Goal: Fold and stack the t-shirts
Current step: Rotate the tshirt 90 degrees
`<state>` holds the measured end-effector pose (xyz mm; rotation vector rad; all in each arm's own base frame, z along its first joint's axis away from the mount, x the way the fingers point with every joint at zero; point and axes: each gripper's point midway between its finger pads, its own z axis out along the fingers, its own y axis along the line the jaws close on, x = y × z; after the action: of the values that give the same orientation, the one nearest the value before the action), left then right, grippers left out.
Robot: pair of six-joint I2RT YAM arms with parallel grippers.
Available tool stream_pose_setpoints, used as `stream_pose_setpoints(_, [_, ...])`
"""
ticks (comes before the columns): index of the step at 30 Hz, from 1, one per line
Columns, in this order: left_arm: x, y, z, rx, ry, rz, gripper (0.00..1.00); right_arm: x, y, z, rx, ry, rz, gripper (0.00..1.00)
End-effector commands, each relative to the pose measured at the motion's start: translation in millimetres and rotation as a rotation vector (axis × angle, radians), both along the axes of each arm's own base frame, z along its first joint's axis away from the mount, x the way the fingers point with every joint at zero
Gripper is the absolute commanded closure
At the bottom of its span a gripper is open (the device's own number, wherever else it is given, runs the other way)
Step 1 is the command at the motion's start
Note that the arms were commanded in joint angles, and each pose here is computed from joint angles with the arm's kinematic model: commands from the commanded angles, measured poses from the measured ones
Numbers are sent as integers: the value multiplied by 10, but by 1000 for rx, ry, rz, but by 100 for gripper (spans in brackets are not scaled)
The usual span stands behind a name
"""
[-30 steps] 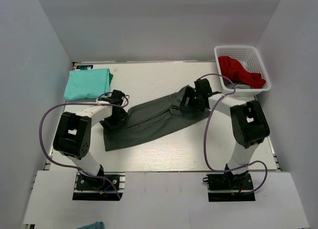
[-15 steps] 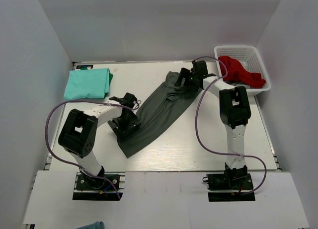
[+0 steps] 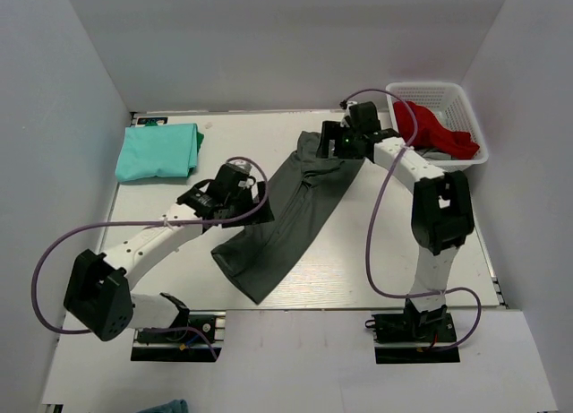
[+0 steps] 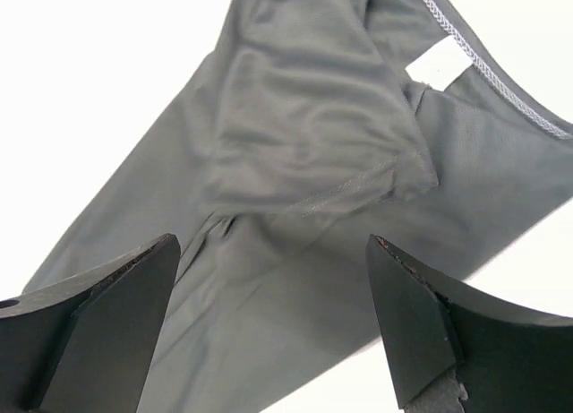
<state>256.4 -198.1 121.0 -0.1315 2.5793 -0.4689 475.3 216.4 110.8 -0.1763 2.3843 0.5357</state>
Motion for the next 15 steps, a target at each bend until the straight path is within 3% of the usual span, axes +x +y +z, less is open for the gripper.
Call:
stream_pose_setpoints(1, [16,-484,141,-102,-156,-330,0,-284,-126,20,-44,23,9,10])
stream_pose_setpoints(7, [141,-661,-367,35,-23,-373,0,-590,-129,-208,-29,92,-6,10])
stream_pose_setpoints(11, [174,-498,-634,164,29,-329,0,-592,-52,-371,-4,132,4,10])
stream_pose_setpoints(15, [-28,-260,-941,238,109,-307,0,-492,24,-489,1,160,14,10])
